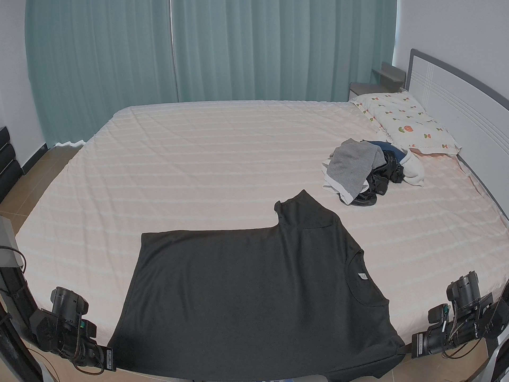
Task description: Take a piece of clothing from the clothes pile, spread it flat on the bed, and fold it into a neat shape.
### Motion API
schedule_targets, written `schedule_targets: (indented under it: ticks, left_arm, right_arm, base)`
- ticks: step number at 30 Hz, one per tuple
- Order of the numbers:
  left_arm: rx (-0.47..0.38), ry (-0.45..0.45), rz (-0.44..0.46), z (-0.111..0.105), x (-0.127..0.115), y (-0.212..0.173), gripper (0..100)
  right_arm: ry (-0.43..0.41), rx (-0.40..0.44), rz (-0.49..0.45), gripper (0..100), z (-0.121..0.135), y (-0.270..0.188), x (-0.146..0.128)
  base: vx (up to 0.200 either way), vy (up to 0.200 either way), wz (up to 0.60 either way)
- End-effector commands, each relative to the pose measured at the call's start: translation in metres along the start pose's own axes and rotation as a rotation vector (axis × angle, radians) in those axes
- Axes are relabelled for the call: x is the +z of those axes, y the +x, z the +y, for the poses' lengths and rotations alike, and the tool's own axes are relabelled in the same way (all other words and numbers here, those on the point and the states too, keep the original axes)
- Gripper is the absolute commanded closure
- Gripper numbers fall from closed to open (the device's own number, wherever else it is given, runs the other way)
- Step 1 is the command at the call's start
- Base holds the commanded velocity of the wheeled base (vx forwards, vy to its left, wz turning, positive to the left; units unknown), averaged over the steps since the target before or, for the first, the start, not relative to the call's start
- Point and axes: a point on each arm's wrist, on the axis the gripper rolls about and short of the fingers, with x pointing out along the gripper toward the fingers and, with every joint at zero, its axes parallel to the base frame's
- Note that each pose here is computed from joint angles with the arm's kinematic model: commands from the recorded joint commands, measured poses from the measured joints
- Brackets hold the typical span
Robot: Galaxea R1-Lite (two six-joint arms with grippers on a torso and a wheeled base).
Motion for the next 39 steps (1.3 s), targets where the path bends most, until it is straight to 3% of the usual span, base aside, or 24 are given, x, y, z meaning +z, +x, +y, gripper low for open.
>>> schedule_targets:
  ticks: [1, 5, 11, 18, 25, 36, 39]
  left_arm:
    - [-0.006, -0.01, -0.065, 0.0, 0.009, -0.005, 100]
    - [-0.024, -0.065, -0.127, 0.0, 0.028, -0.005, 100]
    - [-0.069, -0.263, -0.243, -0.004, 0.063, -0.008, 100]
    - [-0.112, -0.37, -0.345, -0.006, 0.085, -0.02, 100]
    - [-0.134, -0.417, -0.374, -0.007, 0.089, -0.026, 100]
    - [-0.133, -0.432, -0.335, -0.01, 0.099, -0.01, 100]
    - [-0.137, -0.481, -0.317, -0.012, 0.11, 0.002, 100]
  right_arm:
    - [-0.011, 0.013, -0.042, 100, 0.002, -0.005, 0.002]
    - [-0.011, 0.033, -0.09, 100, 0.004, -0.003, 0.014]
    - [-0.026, 0.051, -0.158, 100, 0.009, -0.001, 0.036]
    - [0.009, 0.082, -0.273, 100, 0.018, -0.006, 0.067]
    - [0.007, 0.084, -0.285, 100, 0.02, -0.005, 0.074]
    - [0.02, 0.072, -0.268, 100, 0.016, 0.004, 0.08]
    - [0.026, 0.066, -0.244, 100, 0.014, 0.017, 0.088]
  base:
    - [0.0, 0.0, 0.0]
    - [0.0, 0.0, 0.0]
    - [0.0, 0.0, 0.0]
    - [0.0, 0.0, 0.0]
    - [0.0, 0.0, 0.0]
    - [0.0, 0.0, 0.0]
    - [0.0, 0.0, 0.0]
